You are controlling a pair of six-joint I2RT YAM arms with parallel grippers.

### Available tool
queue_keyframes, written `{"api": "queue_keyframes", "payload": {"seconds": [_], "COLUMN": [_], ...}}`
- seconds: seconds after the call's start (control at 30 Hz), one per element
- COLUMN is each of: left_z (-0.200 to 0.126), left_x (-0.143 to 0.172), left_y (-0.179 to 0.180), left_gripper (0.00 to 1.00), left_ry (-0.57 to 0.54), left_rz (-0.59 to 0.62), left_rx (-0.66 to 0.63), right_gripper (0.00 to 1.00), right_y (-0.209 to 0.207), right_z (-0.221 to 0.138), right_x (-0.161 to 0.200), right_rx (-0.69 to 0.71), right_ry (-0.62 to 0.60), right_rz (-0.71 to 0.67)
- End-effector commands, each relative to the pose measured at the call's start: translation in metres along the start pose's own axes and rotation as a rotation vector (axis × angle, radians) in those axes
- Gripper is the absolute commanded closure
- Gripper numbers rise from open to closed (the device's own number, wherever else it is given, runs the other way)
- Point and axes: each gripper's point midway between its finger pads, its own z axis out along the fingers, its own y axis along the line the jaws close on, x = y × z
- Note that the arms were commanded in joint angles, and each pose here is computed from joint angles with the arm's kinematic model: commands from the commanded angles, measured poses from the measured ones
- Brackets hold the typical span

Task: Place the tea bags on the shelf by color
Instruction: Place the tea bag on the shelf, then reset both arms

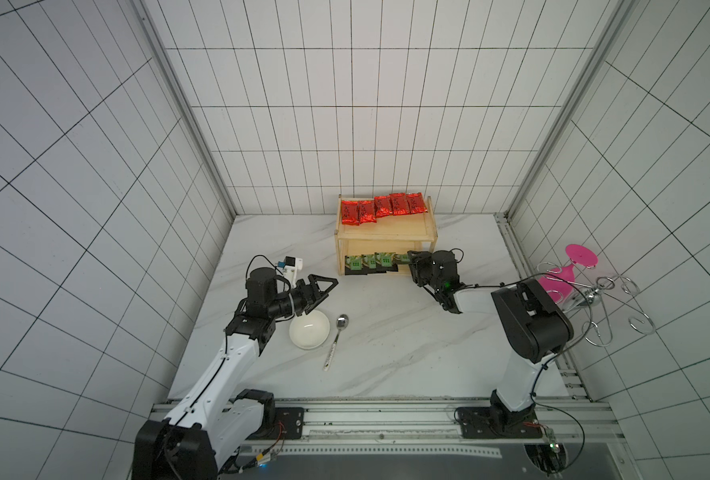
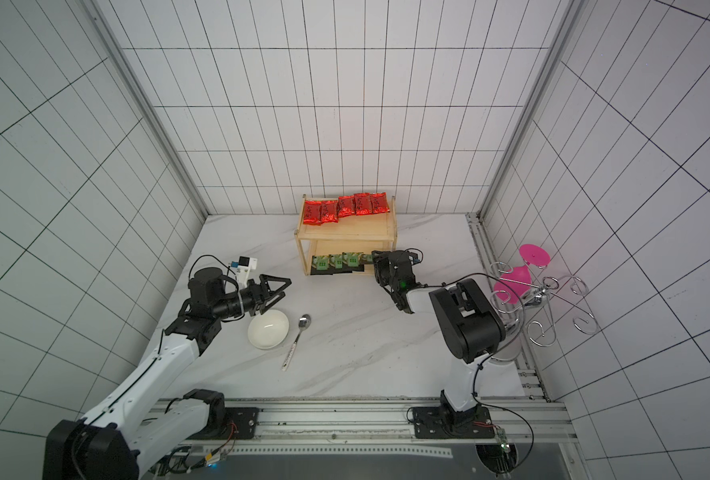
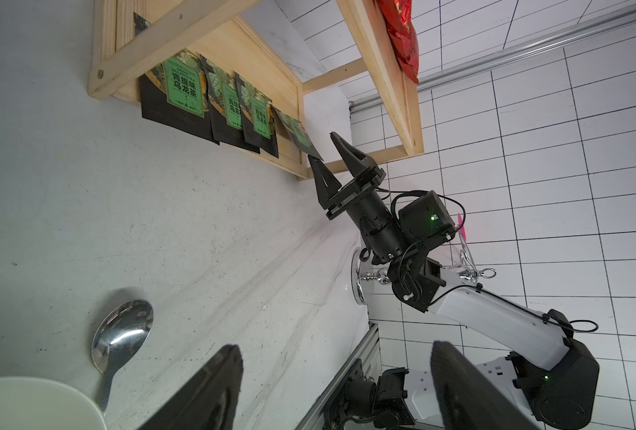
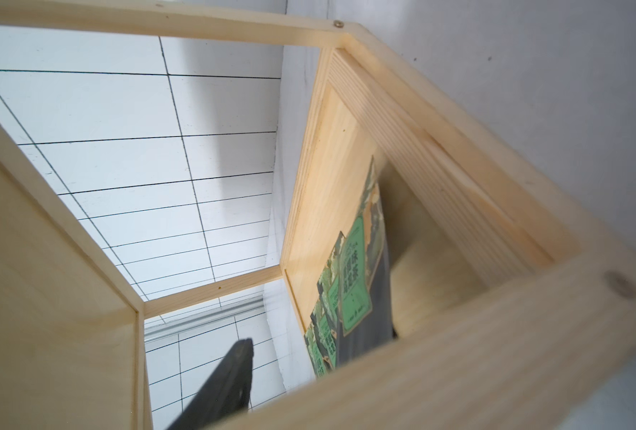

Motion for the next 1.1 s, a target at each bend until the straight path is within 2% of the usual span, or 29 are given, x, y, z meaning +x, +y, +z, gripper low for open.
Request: {"api": "queue_keyframes", "payload": {"seconds": [0.0,0.27,0.4,0.47,0.53,0.6,0.7,0.77,0.87,0.9,0.93,1.0,1.07], "left_z": [0.0,-0.004,-0.006,-0.009,-0.015,-0.024,-0.039,-0.037,-0.048,-0.052,-0.063,-0.081,-0.105], "left_x": [-0.002,-0.009,-0.017,-0.022,-0.026,-0.035,-0.051,-0.045,-0.04,-0.041,-0.047,-0.055,-0.069], "left_y": [0.002,0.006,0.015,0.016,0.017,0.019,0.019,0.011,0.005,0.006,0.01,0.02,0.027], "left_gripper": [0.17,0.17,0.17,0.17,0.17,0.16,0.14,0.14,0.09,0.08,0.08,0.07,0.09], "left_ry": [-0.007,-0.043,-0.084,-0.104,-0.135,-0.195,-0.309,-0.344,-0.412,-0.441,-0.499,-0.58,-0.705], "left_rz": [0.007,0.002,-0.023,-0.014,0.004,0.041,0.072,0.136,0.28,0.32,0.36,0.433,0.588], "left_rx": [0.005,-0.014,-0.075,-0.108,-0.153,-0.215,-0.329,-0.369,-0.48,-0.507,-0.563,-0.642,-0.758], "right_gripper": [0.47,0.43,0.41,0.41,0.4,0.43,0.44,0.44,0.37,0.26,0.13,0.12,0.1], "right_y": [-0.005,0.0,-0.005,-0.005,-0.001,0.003,-0.005,-0.021,-0.019,-0.016,-0.012,0.003,0.014], "right_z": [-0.007,-0.014,-0.024,-0.036,-0.051,-0.072,-0.116,-0.149,-0.184,-0.192,-0.204,-0.223,-0.244], "right_x": [-0.004,0.007,0.023,0.031,0.041,0.059,0.099,0.102,0.082,0.069,0.053,0.027,-0.006], "right_rx": [0.099,0.102,0.097,0.099,0.096,0.108,0.084,0.08,-0.003,-0.003,0.023,0.018,0.043], "right_ry": [-0.028,0.033,0.089,0.105,0.127,0.153,0.184,0.116,-0.013,-0.071,-0.139,-0.312,-0.54], "right_rz": [-0.025,-0.064,-0.054,-0.108,-0.204,-0.363,-0.696,-0.894,-1.079,-1.098,-1.131,-1.26,-1.327]}}
